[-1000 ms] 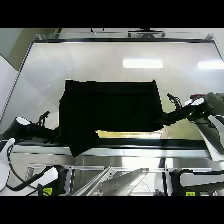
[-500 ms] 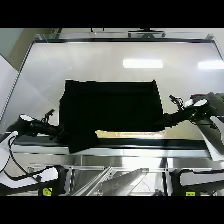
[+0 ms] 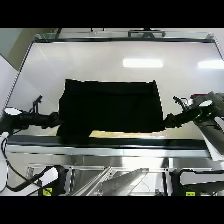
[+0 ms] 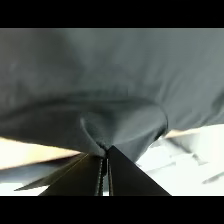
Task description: Fold the shirts.
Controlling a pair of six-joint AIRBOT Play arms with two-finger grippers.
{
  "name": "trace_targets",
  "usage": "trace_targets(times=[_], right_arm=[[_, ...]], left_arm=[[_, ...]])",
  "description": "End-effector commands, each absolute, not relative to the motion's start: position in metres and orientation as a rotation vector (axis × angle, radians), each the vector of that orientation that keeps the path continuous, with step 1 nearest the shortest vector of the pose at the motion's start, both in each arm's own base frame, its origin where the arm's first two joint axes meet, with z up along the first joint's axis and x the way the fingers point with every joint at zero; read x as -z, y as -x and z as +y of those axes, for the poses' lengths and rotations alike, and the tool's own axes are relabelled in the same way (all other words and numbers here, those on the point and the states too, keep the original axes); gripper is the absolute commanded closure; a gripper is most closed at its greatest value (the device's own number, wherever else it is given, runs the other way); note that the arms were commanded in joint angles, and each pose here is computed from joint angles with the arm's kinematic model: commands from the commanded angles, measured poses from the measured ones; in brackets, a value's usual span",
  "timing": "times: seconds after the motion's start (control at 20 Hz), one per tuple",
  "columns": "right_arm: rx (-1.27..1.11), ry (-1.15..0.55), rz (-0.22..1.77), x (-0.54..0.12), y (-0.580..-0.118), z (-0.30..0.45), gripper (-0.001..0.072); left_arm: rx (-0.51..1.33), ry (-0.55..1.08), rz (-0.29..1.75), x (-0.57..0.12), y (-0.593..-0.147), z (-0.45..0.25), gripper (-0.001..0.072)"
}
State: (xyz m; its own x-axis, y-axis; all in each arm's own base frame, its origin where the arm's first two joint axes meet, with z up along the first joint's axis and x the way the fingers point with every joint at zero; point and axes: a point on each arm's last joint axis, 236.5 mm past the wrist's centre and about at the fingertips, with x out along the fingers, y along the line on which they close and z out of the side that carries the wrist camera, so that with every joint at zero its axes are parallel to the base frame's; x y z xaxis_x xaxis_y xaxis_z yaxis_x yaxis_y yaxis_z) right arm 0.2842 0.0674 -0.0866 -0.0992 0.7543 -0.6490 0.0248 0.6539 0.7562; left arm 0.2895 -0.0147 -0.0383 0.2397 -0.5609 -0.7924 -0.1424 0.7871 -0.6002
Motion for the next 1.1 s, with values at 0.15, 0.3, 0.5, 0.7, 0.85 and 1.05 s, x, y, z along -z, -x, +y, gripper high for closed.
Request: trace_targets(times=[0.15,0.3,0.5,0.7,0.85,1.05], right_arm=[[-0.531,-0.767,1.462,0.059,-0.297,0.026,0.0694],[-0.631,-0.797,1.318,0.025,-0.321,0.053,0.0694],[-0.62,-0.699,1.113,-0.003,-0.388,0.074,0.0694],[-0.492,-0.6,0.965,-0.004,-0.468,0.068,0.0694],[-0.49,-0.607,0.987,0.021,-0.496,0.068,0.0694],[-0.533,-0.577,1.031,0.061,-0.51,0.082,0.0693]], left_arm=[[0.322,0.578,1.197,-0.014,-0.294,-0.001,0.0689],[0.38,0.571,1.151,-0.027,-0.307,-0.018,0.0689],[0.371,0.463,1.012,-0.063,-0.376,-0.014,0.0689],[0.338,0.459,0.964,-0.066,-0.45,0.0,0.0689],[0.306,0.487,0.956,-0.046,-0.492,0.016,0.0689],[0.355,0.482,1.039,0.007,-0.526,0.003,0.0689]])
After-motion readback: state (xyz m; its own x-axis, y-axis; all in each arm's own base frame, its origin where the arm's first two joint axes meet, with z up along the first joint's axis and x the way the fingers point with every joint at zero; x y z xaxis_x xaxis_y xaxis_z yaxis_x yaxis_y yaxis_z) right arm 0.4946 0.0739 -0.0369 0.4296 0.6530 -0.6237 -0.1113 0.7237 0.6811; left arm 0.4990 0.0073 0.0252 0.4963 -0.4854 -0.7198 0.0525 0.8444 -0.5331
